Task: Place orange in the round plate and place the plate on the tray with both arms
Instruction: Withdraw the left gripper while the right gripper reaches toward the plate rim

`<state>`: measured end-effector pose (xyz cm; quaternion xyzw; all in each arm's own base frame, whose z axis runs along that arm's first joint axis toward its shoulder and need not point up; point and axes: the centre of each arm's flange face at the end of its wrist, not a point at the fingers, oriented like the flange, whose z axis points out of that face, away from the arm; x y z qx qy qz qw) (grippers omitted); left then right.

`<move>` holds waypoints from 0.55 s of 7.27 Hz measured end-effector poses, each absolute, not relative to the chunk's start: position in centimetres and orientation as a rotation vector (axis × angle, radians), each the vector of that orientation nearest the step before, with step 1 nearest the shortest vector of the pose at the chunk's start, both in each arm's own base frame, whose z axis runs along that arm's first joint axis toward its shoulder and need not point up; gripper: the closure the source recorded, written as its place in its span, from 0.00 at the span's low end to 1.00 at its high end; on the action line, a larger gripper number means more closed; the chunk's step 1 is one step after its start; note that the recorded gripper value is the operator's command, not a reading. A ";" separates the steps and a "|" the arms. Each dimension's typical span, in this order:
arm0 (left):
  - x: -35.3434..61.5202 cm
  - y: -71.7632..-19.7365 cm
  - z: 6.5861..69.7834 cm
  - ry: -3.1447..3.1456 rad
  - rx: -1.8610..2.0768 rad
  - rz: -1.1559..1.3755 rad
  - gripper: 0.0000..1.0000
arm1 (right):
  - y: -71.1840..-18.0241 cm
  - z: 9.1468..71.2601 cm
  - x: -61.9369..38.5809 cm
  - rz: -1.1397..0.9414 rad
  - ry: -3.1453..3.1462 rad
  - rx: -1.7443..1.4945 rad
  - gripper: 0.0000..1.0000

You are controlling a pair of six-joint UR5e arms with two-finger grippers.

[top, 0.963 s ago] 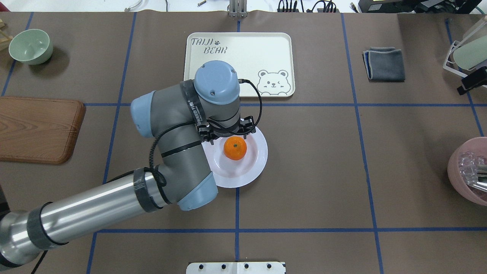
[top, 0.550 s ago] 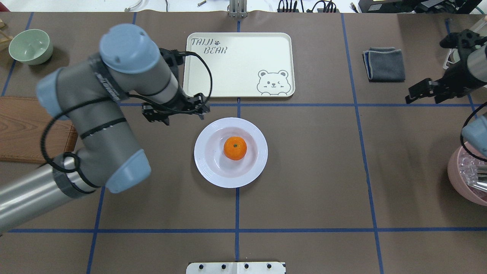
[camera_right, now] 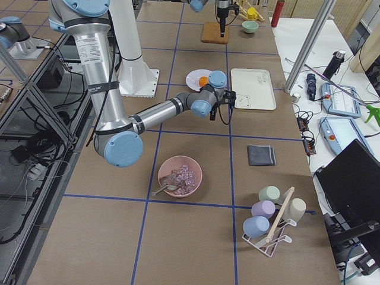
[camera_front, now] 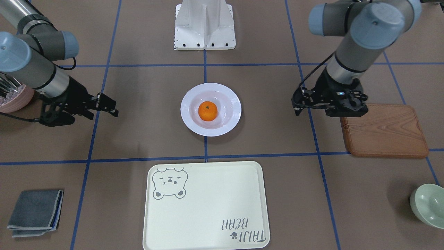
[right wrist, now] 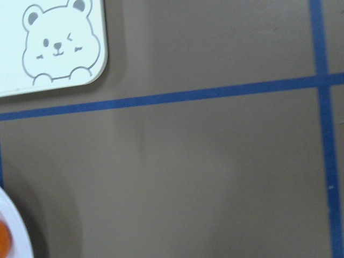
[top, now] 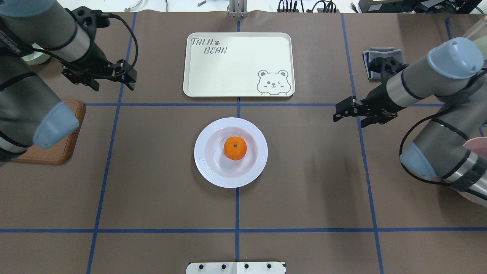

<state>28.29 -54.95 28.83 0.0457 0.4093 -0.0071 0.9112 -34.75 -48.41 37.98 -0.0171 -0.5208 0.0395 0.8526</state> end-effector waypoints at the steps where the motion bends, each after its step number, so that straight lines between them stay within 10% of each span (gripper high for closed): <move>1: 25.3 -56.0 30.5 0.833 0.110 0.011 0.02 | -47.6 35.8 -37.6 0.074 -1.127 -0.063 0.02; 4: 22.3 -57.2 32.5 0.817 0.122 0.028 0.02 | -46.1 34.3 -44.1 0.030 -1.309 -0.078 0.03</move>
